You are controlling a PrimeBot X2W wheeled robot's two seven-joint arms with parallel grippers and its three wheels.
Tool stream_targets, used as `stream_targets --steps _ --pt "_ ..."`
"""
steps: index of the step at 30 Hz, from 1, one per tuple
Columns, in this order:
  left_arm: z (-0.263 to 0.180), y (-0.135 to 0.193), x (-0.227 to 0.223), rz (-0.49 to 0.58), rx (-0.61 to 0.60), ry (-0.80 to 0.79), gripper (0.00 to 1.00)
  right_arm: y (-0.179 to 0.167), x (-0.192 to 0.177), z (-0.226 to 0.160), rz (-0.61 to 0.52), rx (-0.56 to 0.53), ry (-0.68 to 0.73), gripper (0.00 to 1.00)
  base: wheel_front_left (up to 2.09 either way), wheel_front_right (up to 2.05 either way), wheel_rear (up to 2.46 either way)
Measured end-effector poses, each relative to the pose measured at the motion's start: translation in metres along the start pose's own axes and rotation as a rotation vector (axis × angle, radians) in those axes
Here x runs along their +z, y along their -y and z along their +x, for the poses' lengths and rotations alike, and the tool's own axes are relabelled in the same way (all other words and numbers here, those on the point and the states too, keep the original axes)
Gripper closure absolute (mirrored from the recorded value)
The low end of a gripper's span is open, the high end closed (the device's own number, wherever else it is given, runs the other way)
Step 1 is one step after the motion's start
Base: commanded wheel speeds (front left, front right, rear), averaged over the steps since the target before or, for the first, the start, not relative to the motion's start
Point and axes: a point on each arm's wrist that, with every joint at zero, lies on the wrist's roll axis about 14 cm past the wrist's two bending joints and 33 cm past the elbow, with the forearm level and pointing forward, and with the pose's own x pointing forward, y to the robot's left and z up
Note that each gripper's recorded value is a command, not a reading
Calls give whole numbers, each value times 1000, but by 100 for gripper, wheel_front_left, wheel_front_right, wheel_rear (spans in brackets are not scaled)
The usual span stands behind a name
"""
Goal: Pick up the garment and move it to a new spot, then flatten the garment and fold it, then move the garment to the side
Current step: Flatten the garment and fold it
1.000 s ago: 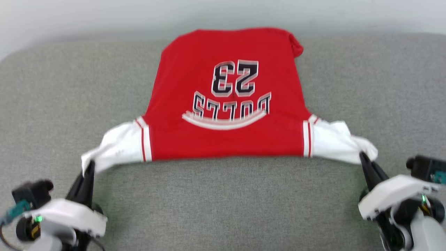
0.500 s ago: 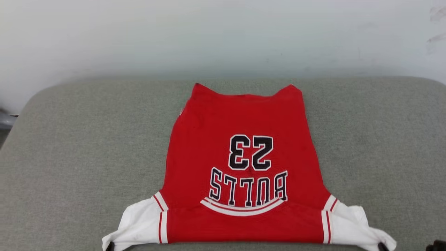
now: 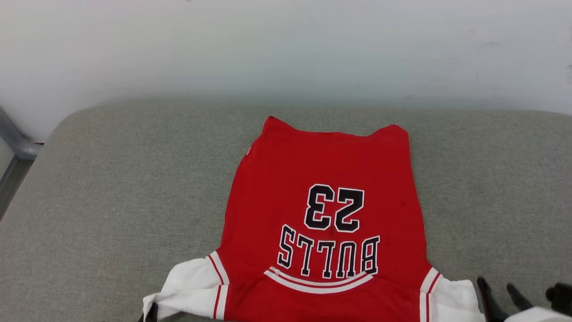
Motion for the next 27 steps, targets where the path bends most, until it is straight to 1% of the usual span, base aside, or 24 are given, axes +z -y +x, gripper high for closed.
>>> stream_targets --steps 1,3,4,6,9,14,18,23,27 --pt "2 2 4 3 -6 14 100 -5 13 6 -26 8 36 0 0 0 0" --pt "7 5 11 11 -16 34 100 -13 36 19 -36 25 96 0 0 0 0" --pt "10 8 15 14 -26 45 100 -18 48 25 -60 29 122 0 0 0 0" --pt "16 12 24 23 -39 69 100 -28 71 40 -66 47 170 0 0 0 0" --pt "25 20 36 30 -66 102 100 -45 99 67 -115 62 203 0 0 0 0" --pt "38 29 51 60 -107 140 100 -70 122 119 -187 89 153 0 0 0 0" --pt "43 28 57 74 -110 156 100 -84 119 158 -201 96 32 0 0 0 0" --pt "54 30 70 78 -111 196 100 -96 120 203 -292 78 -113 0 0 0 0" --pt "63 32 76 77 -107 214 100 -111 115 232 -319 75 -212 0 0 0 0"
